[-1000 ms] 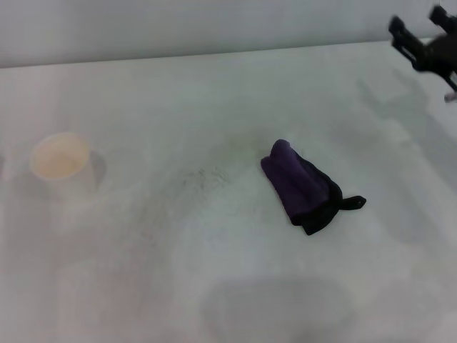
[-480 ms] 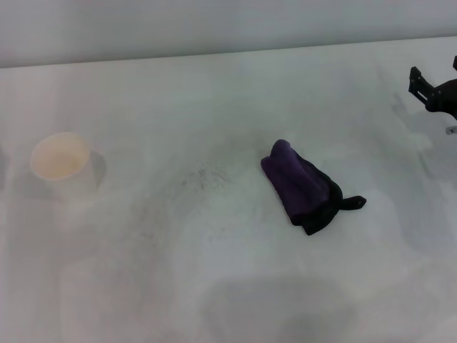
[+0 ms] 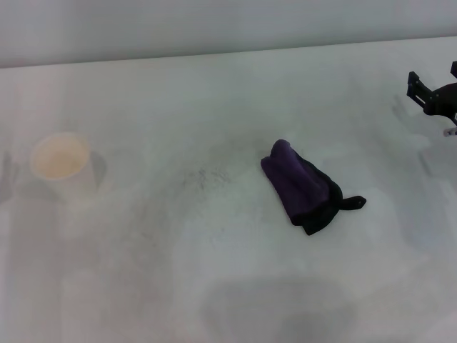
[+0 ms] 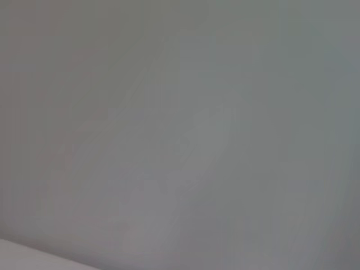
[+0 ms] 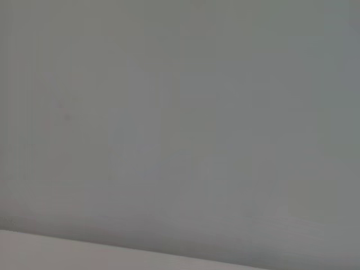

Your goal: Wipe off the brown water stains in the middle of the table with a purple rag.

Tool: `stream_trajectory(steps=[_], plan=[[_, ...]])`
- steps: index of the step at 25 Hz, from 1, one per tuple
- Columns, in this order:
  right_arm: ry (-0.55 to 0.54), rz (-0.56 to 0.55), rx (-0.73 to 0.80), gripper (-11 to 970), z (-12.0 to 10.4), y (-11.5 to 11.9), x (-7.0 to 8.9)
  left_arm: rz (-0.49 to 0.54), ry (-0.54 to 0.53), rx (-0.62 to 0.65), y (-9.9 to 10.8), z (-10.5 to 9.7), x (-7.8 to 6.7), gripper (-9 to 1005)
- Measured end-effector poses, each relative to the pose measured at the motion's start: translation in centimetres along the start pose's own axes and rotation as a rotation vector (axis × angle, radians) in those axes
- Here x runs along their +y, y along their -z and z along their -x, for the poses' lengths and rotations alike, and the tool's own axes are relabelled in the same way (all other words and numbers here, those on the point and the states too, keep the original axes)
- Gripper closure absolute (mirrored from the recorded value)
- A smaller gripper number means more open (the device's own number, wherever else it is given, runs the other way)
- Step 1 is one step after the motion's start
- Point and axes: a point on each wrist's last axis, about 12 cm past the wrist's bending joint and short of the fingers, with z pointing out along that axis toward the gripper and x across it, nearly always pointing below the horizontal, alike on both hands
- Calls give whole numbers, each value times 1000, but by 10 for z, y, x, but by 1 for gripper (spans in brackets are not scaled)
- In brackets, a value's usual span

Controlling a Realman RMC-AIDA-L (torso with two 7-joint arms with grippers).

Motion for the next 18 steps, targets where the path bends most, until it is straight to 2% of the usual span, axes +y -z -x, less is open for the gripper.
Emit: stream_trajectory(steps=[7,18], plan=[[-11,-2,2,111,-1,0,0,0,8,-6,7,-1,1,106],[-18,-3,4,111,-2,1,0,-13,5,-18,-1,3,-2,106]])
